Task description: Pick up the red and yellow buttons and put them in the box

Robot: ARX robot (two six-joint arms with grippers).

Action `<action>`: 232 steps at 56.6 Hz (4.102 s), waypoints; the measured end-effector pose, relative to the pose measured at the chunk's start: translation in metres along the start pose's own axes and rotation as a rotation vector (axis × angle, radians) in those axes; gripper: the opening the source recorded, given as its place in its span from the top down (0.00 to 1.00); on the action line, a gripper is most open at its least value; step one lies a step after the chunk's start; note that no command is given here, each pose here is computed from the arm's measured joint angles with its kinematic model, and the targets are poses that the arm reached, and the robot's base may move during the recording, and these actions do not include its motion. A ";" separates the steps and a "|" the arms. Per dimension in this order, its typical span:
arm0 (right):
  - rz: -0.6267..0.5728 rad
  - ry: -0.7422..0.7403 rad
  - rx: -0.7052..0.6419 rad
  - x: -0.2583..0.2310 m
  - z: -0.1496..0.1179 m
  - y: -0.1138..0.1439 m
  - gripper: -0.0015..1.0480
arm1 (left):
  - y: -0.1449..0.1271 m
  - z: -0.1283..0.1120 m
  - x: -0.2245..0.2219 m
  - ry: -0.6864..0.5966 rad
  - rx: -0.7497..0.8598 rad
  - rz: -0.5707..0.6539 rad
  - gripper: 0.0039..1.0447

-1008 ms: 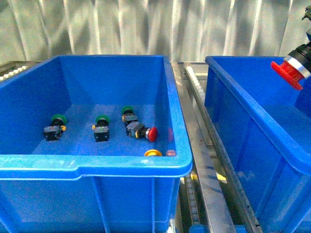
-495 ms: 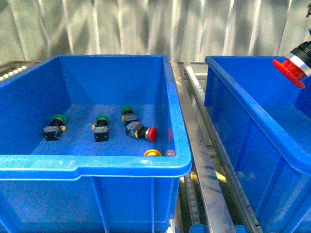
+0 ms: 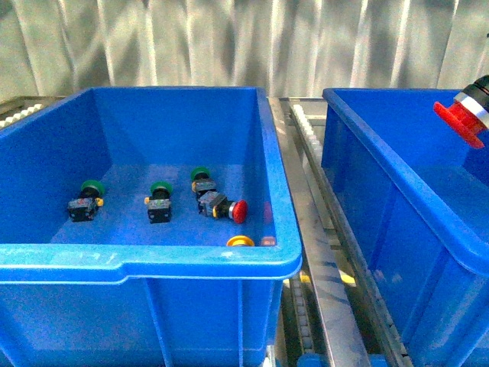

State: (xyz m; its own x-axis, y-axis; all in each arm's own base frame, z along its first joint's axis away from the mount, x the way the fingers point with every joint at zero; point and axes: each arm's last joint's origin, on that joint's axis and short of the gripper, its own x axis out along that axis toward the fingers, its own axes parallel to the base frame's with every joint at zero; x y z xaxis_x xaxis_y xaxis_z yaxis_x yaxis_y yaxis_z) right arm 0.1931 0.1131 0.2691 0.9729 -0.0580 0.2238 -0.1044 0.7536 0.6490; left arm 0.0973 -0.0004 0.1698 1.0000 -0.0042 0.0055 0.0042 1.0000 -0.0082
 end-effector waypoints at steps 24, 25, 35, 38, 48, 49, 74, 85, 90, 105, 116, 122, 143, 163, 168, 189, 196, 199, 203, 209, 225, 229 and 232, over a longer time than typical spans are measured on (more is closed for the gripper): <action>-0.019 -0.025 0.034 -0.007 0.009 -0.007 0.62 | 0.000 0.000 0.000 0.000 0.000 0.002 0.07; -0.019 -0.027 0.034 -0.006 0.010 -0.008 0.62 | 0.000 0.000 0.000 0.000 0.000 0.002 0.07; -0.026 -0.035 0.036 -0.007 0.013 -0.009 0.63 | 0.000 0.000 0.000 0.000 0.000 0.002 0.07; -0.025 -0.035 0.040 -0.007 0.014 -0.009 0.63 | 0.000 0.000 0.000 0.000 0.000 0.002 0.07; -0.039 -0.042 0.045 -0.007 0.019 -0.015 0.63 | 0.000 0.000 0.000 -0.001 0.000 0.000 0.07; -0.040 -0.045 0.045 -0.007 0.019 -0.016 0.63 | 0.000 0.000 0.000 -0.001 0.000 0.000 0.07; -0.065 0.152 -0.356 0.098 0.020 -0.025 0.63 | 0.000 0.000 0.000 -0.001 0.001 0.001 0.07; -0.134 0.263 -0.478 0.156 0.013 -0.064 0.63 | 0.000 0.000 0.000 -0.001 0.001 0.001 0.07; -0.183 0.310 -0.517 0.179 0.014 -0.086 0.63 | 0.000 0.000 0.000 -0.001 0.001 0.001 0.07; -0.278 0.406 -0.604 0.239 0.026 -0.137 0.63 | 0.000 0.000 0.000 -0.001 0.001 0.001 0.07; -0.287 0.460 -0.642 0.265 0.038 -0.152 0.44 | 0.000 0.000 0.000 -0.001 0.001 0.001 0.07; -0.263 0.464 -0.637 0.269 0.041 -0.151 0.24 | 0.000 0.000 0.000 -0.001 0.001 0.001 0.07; -0.065 0.367 -0.544 0.209 0.074 -0.121 0.06 | 0.000 0.000 0.000 -0.001 0.001 0.001 0.07; 0.026 0.303 -0.433 0.087 0.099 -0.101 0.06 | 0.000 0.000 0.000 -0.001 0.001 0.001 0.07; 0.003 0.271 -0.451 0.066 0.099 -0.097 0.10 | 0.000 0.000 0.000 -0.001 0.001 0.001 0.07; -0.036 0.245 -0.702 -0.040 0.053 -0.123 0.79 | 0.000 0.000 0.000 -0.001 0.001 0.001 0.07; -0.033 0.243 -0.713 -0.052 0.039 -0.122 0.96 | 0.000 0.000 0.000 -0.001 0.001 0.001 0.07; -0.025 0.245 -0.713 -0.057 0.036 -0.124 0.96 | 0.000 0.000 0.000 -0.001 0.001 0.001 0.07; -0.032 0.239 -0.714 -0.061 0.034 -0.126 0.96 | 0.000 0.000 0.000 -0.001 0.001 0.001 0.07; -0.030 0.241 -0.713 -0.067 0.030 -0.129 0.96 | 0.000 0.000 0.000 -0.001 0.001 0.001 0.07; -0.029 0.240 -0.713 -0.080 0.025 -0.135 0.96 | 0.000 0.000 0.000 -0.001 0.001 0.001 0.07; -0.029 0.239 -0.713 -0.083 0.023 -0.136 0.96 | 0.000 0.000 0.000 -0.001 0.001 0.001 0.07; -0.030 0.241 -0.713 -0.086 0.022 -0.138 0.96 | 0.000 0.000 0.000 -0.001 0.001 0.001 0.07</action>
State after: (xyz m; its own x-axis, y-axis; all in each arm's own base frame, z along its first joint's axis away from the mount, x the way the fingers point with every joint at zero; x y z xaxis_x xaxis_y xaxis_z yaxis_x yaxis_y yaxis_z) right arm 0.1194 -0.0002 0.1767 1.0000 -0.0019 -0.0048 0.0019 1.0000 0.0055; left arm 0.0973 -0.0003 0.1698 1.0000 -0.0031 0.0067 0.0031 1.0000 -0.0074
